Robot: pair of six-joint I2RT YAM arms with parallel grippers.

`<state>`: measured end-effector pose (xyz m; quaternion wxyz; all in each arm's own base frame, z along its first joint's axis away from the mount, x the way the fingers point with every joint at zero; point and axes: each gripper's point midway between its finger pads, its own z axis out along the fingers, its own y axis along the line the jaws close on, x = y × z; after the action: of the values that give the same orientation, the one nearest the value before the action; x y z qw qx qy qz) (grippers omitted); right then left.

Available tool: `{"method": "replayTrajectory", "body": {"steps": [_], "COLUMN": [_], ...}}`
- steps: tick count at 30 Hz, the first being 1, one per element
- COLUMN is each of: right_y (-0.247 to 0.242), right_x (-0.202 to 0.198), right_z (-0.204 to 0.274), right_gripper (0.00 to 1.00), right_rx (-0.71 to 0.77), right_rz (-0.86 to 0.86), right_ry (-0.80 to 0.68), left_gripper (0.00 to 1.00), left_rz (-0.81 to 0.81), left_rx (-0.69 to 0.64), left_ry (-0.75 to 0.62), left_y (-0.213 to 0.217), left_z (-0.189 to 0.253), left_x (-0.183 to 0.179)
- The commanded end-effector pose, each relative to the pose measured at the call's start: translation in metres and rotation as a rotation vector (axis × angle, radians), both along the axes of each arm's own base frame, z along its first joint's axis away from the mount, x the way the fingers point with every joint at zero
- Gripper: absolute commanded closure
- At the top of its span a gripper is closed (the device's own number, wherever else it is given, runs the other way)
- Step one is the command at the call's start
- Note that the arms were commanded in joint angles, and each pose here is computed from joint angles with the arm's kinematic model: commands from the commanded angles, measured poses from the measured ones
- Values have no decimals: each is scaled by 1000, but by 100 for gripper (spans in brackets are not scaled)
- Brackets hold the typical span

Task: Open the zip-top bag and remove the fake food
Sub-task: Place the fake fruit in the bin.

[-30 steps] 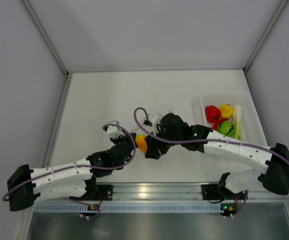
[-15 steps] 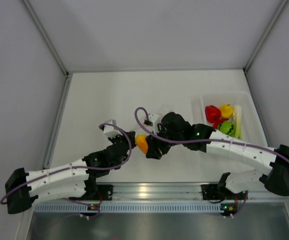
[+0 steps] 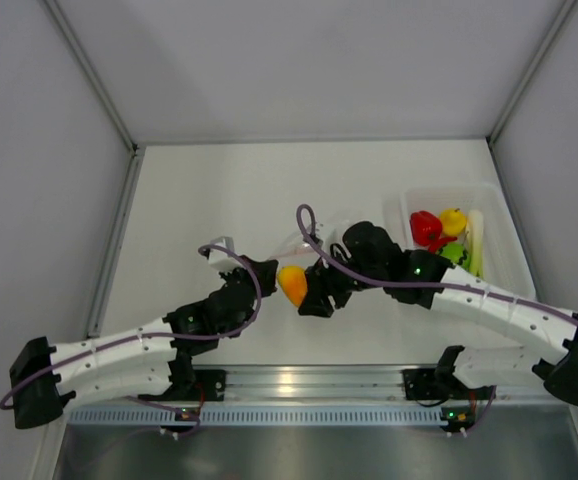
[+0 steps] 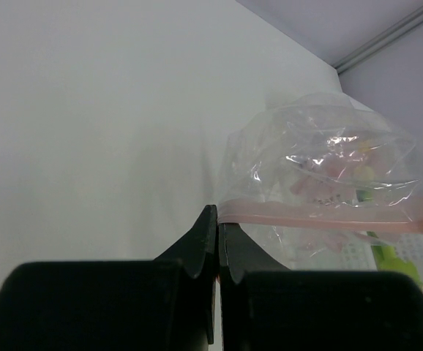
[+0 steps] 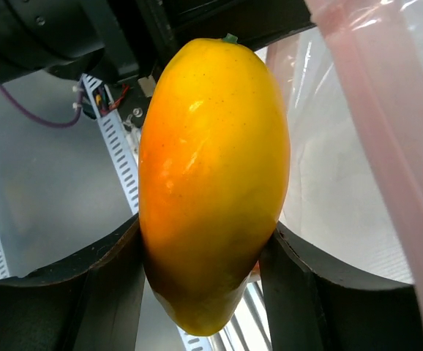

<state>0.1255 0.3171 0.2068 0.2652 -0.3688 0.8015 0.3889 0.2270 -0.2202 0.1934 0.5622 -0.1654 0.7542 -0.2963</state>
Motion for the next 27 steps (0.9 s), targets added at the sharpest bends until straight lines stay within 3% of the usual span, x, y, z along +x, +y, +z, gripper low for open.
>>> {"method": "replayTrajectory", "body": {"steps": [1, 9, 14, 19, 25, 27], "right_y": [-12, -8, 9, 26, 39, 44], "right_x": [-17, -71, -75, -90, -80, -58], "right_z": [31, 68, 66, 87, 108, 105], "right_gripper": [100, 100, 100, 100, 100, 100], "right_rx": [103, 337, 337, 467, 526, 500], "right_rz": [87, 392, 423, 496, 457, 323], "right_ry": [-33, 7, 32, 68, 12, -31], "left_gripper": [100, 100, 100, 100, 100, 100], "left_rz": [153, 139, 116, 77, 59, 54], "left_rx": [106, 93, 54, 13, -1, -1], "left_ry": [-14, -11, -13, -22, -4, 2], "left_y": [38, 34, 27, 17, 14, 14], "left_z": [-6, -1, 9, 17, 10, 6], "left_x": [14, 17, 17, 16, 13, 12]}}
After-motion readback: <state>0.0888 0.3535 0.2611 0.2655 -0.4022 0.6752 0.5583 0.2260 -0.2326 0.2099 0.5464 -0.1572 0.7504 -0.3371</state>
